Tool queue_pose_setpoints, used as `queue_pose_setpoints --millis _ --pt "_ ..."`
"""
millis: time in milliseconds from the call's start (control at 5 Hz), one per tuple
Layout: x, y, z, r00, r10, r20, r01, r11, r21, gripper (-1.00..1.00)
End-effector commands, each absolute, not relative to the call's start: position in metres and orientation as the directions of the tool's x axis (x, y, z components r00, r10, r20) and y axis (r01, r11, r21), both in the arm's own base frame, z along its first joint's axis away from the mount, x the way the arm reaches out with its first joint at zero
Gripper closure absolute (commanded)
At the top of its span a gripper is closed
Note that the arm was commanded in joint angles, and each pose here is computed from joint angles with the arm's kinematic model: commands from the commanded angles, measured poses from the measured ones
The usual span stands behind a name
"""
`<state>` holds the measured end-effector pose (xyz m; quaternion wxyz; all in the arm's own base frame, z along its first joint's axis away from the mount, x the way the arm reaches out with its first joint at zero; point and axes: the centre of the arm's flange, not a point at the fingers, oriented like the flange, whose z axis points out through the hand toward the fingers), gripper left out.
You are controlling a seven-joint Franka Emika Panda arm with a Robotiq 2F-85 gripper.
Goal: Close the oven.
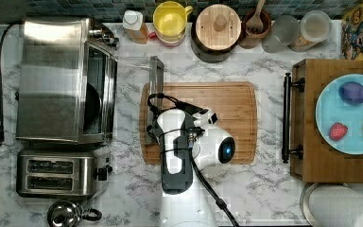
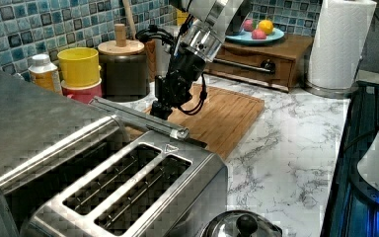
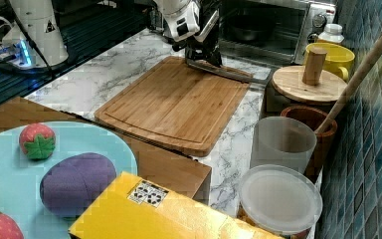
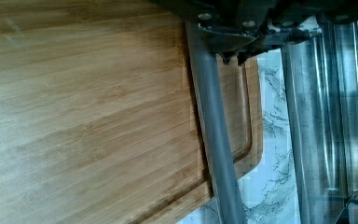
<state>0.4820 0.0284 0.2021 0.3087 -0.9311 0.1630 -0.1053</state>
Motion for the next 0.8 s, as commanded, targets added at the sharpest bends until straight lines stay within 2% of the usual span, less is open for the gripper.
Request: queue_pose_setpoints --millis 200,600,800 --pt "0.543 0.123 0.336 0.944 -0.163 0.287 0.103 -0.681 -0.725 1.0" --pt "0.526 0.18 0.392 0.934 -0.017 0.356 0.249 -0.683 -0.687 1.0" --pt "0.517 0.209 0.407 0.92 0.049 0.388 0.305 -0.713 -0.632 1.0"
